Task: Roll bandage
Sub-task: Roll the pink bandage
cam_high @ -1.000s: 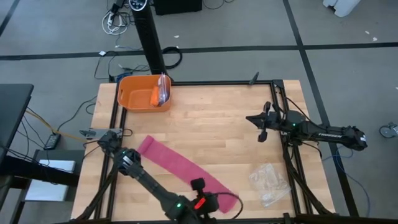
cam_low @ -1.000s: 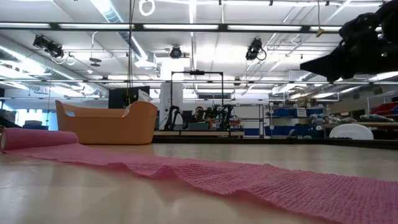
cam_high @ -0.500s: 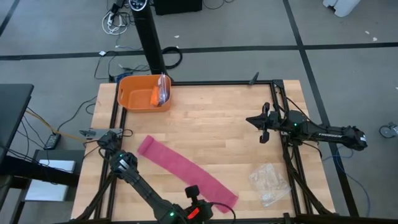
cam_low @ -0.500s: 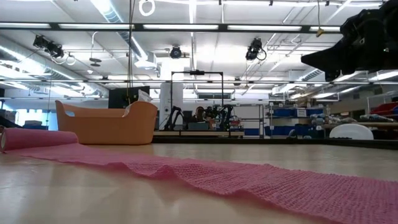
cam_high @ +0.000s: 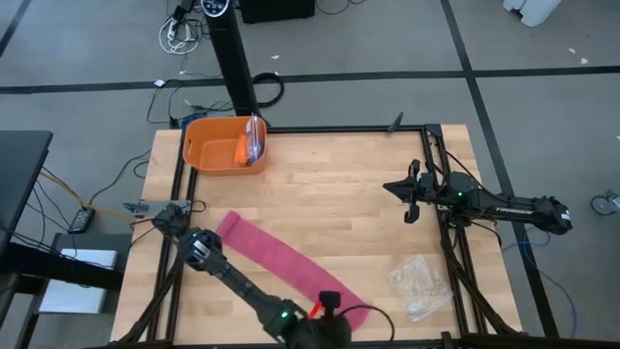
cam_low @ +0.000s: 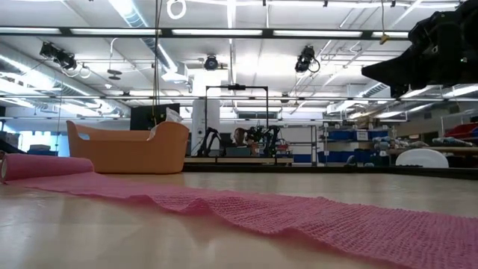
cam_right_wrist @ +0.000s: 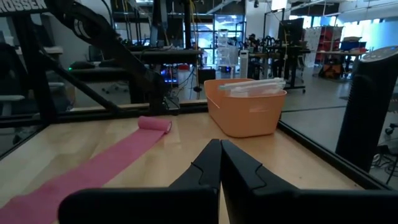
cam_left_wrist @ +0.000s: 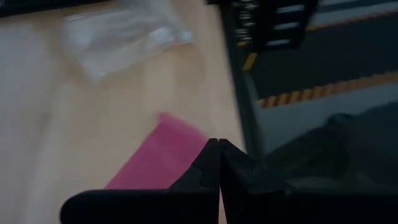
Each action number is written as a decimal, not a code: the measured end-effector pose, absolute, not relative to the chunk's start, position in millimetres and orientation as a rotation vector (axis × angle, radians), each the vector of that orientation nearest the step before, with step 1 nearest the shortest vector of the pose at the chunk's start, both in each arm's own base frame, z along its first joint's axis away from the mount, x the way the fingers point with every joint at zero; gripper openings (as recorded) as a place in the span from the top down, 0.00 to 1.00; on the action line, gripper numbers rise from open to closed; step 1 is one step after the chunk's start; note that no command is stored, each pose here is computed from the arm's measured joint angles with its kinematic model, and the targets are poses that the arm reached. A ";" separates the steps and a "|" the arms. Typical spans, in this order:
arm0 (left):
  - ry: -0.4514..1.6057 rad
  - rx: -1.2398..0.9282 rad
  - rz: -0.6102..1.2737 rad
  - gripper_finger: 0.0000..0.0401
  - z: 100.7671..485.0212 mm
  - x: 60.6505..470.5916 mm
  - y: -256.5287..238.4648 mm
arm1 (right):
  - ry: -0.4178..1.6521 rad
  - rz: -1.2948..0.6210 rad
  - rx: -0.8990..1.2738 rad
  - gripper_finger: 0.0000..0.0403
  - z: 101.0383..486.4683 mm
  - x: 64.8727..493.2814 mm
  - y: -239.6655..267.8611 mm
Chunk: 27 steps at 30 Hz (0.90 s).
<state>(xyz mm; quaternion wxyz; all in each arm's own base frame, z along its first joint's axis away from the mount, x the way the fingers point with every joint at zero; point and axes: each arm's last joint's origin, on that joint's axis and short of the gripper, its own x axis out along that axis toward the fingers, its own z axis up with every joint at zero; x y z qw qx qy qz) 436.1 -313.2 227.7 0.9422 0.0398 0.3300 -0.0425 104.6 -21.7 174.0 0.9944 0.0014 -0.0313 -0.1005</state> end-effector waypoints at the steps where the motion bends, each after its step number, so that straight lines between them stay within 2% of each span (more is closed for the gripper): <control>1: 0.659 0.072 -0.129 0.99 223.9 441.8 -309.9 | -0.063 -0.201 0.003 0.98 174.0 104.6 -21.7; 7: 0.573 0.070 -0.318 0.99 210.8 471.0 -282.2 | -0.063 -0.201 0.010 0.99 173.9 104.6 -21.7; 18: 0.679 0.156 -0.353 0.99 203.2 470.6 -256.3 | -0.053 -0.201 0.029 0.99 172.8 104.7 -21.7; 23: 0.488 0.036 -0.470 0.99 206.3 460.9 -252.1 | -0.035 -0.201 0.050 0.98 171.0 105.2 -21.7; 27: 0.383 -0.023 -0.477 0.99 205.4 442.0 -237.3 | -0.022 -0.201 0.054 0.99 169.8 105.7 -21.8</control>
